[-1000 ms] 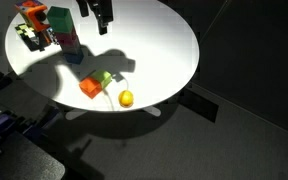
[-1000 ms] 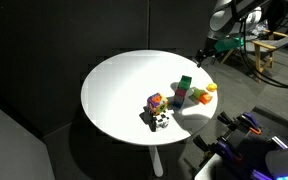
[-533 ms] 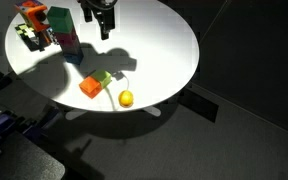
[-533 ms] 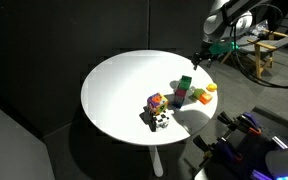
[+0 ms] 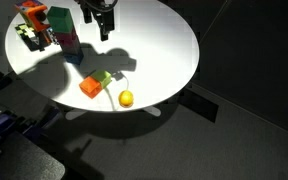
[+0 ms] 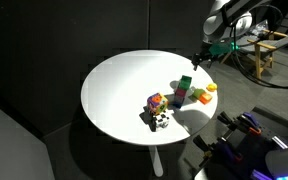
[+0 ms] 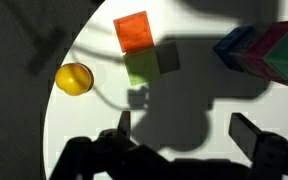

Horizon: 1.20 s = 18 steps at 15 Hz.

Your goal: Put the light green block on top of the dark green block

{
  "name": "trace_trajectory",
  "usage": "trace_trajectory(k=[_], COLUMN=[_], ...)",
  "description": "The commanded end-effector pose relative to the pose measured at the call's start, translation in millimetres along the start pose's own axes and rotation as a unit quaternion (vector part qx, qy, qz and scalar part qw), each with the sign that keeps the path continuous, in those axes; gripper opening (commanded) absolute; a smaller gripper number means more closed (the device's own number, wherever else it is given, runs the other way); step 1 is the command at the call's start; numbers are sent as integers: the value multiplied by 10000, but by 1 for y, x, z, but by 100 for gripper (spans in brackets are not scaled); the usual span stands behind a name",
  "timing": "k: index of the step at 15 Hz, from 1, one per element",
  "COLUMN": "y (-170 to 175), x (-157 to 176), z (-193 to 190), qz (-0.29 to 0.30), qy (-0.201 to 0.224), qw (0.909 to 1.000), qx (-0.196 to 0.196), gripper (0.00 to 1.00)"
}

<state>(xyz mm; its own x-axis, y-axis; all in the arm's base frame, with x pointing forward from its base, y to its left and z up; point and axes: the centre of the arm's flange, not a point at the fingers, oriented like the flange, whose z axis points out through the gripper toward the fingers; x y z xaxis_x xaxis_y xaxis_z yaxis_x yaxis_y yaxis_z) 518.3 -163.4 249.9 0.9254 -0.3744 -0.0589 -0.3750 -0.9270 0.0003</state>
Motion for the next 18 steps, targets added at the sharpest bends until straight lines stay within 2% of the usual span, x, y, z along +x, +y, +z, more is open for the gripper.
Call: trace_trajectory(k=[1,8,18], y=[5,23,28], x=[-1,-3,-1], z=[8,37,106], qz=[7,1,-525], qy=[18,144,-25], qw=[10000,9999,9983], qx=[-39,-89,-266], gripper=[100,100,100])
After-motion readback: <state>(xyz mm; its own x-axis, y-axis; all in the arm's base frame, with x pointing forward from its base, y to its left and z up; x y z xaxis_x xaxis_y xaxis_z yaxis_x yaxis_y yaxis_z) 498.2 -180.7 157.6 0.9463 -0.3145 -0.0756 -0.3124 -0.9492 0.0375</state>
